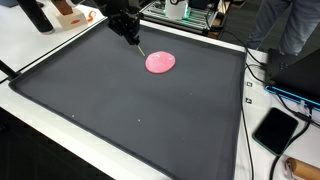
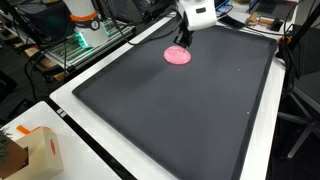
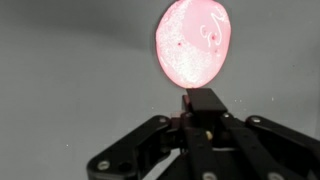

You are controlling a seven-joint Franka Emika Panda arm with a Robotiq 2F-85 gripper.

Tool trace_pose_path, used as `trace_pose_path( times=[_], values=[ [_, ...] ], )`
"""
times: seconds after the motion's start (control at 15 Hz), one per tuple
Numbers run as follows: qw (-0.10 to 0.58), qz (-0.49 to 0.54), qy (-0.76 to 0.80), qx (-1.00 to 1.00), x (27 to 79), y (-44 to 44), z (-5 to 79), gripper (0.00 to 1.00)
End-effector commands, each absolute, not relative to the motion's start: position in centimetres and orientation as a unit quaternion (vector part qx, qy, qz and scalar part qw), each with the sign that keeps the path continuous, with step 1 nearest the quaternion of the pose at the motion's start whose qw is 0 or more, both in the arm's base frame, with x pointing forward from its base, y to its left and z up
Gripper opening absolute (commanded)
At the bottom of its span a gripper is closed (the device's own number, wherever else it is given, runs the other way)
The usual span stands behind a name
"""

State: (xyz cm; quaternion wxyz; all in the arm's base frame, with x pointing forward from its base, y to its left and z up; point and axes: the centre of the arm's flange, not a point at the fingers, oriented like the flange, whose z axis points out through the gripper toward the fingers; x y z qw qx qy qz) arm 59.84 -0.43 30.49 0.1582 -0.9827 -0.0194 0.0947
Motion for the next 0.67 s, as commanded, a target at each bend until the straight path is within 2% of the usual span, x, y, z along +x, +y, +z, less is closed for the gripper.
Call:
trace_pose_path(
  times=[0.0, 0.47, 0.53, 0.6],
  values=[
    [0.122, 0.122, -0.045, -0.984, 62.7, 2.1, 31.0, 0.03],
    [0.05, 0.144, -0.112, -0.982, 64.8, 7.6, 31.8, 0.03],
    [0.074, 0.129, -0.105, -0.983, 63.5, 6.6, 31.9, 0.13],
    [0.066, 0.131, -0.11, -0.983, 63.7, 7.3, 31.9, 0.13]
  ],
)
